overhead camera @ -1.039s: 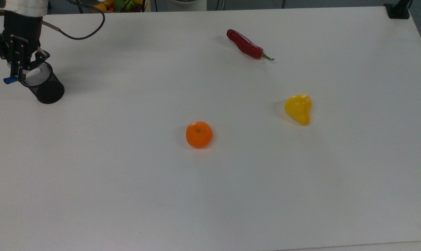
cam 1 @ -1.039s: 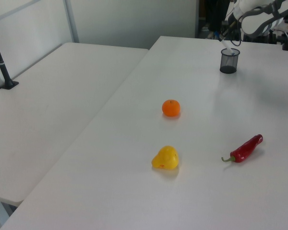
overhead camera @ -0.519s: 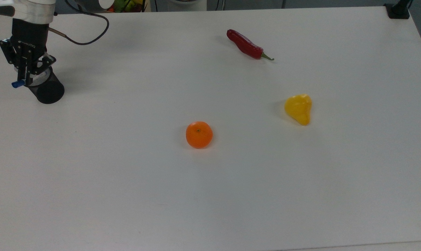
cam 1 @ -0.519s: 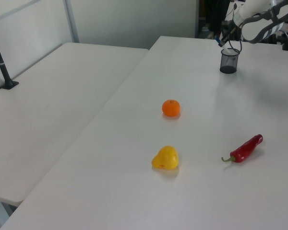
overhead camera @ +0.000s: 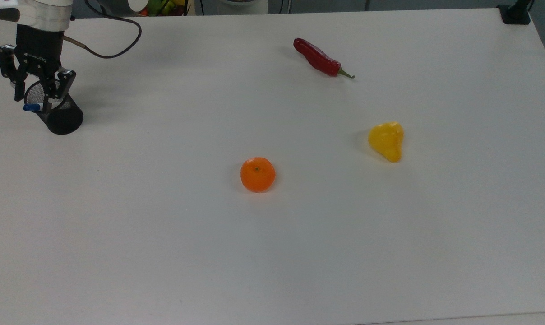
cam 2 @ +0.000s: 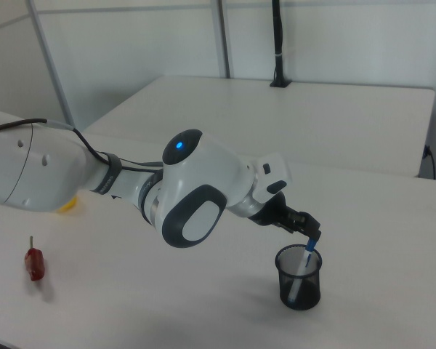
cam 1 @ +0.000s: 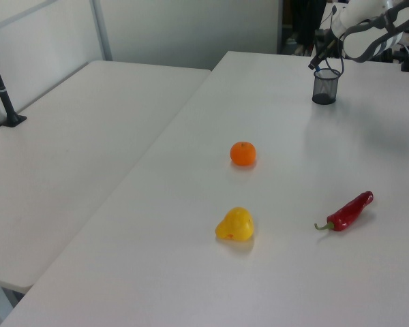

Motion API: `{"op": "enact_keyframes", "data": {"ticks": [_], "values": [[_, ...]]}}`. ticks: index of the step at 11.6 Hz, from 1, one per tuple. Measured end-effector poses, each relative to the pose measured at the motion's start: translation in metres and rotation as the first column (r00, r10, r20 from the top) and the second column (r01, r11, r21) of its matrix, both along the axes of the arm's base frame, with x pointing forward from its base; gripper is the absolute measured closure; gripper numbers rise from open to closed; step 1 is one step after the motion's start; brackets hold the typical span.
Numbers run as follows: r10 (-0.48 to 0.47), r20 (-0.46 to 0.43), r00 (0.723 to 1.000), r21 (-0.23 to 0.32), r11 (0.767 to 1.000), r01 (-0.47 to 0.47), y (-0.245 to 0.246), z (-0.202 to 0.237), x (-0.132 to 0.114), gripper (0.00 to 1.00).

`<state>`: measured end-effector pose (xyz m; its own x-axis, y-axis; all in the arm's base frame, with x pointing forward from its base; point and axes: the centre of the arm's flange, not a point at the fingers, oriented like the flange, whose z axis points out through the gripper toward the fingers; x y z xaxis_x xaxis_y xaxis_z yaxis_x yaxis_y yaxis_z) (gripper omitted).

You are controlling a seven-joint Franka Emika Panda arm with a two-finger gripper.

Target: Place marker

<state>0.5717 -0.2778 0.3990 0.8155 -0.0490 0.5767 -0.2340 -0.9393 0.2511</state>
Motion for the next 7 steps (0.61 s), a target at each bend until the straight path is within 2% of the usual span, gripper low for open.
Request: {"op": "enact_keyframes", "data": {"ticks": [3, 5, 7], "values": [[-0.004, 0.010, 1.000, 0.001, 1.000, 0.004, 0.000, 0.005, 0.000, 0.07], [-0.018, 0.054, 0.998, 0.002, 1.000, 0.018, -0.002, 0.027, 0.003, 0.00], [-0.033, 0.006, 0.999, 0.045, 0.998, 0.033, -0.002, 0.050, 0.003, 0.00]]}}
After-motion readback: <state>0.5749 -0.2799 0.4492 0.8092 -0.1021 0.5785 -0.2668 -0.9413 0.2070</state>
